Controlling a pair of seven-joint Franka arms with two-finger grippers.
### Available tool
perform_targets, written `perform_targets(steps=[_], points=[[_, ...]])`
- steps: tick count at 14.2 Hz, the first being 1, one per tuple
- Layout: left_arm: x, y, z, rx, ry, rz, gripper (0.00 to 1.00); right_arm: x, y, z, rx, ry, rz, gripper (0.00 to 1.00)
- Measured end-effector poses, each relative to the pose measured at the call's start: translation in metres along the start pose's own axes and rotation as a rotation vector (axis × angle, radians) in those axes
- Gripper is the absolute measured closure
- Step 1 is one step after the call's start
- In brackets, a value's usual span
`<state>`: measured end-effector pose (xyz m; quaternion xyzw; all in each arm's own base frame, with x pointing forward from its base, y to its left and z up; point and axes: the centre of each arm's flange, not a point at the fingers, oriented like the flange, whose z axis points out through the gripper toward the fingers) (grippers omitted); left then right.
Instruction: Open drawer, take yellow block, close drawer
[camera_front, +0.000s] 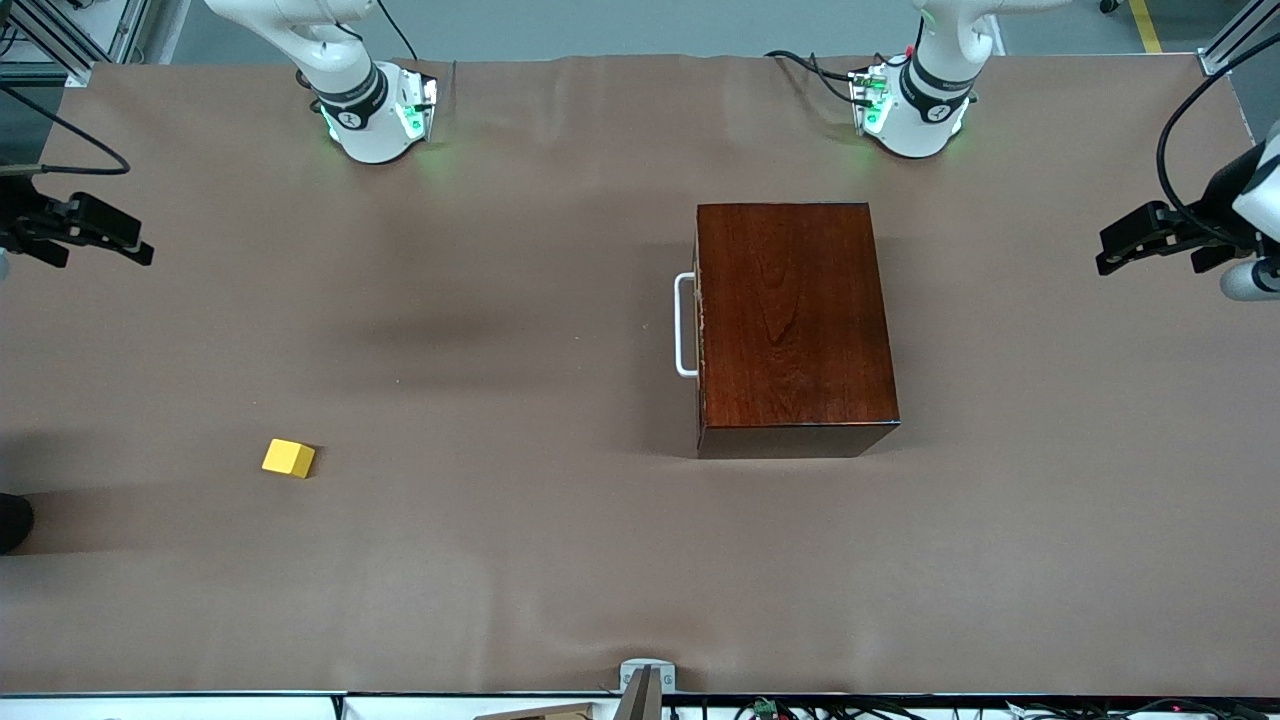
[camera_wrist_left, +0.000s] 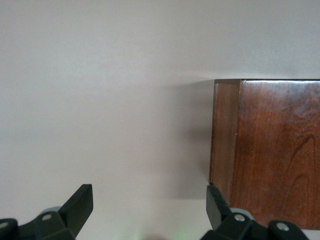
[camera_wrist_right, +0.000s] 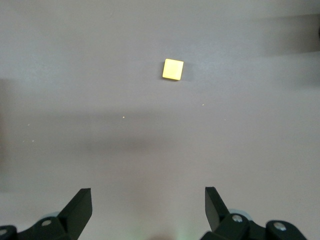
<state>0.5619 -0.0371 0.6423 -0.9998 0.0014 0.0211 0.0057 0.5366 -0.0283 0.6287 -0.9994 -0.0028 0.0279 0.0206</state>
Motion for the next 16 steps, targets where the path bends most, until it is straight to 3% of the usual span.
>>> perform_targets(steps=[4,8,16], points=[[-0.005,0.006,-0.004,-0.028,0.007,0.009,0.00,-0.002,-0.003,-0.019,-0.002,0.026,-0.006,0.00],[-0.004,0.003,-0.002,-0.029,0.004,0.003,0.00,-0.005,-0.003,-0.018,-0.001,-0.004,-0.005,0.00],[-0.004,0.002,-0.001,-0.029,0.004,0.001,0.00,-0.003,0.001,-0.014,-0.003,-0.011,0.002,0.00]])
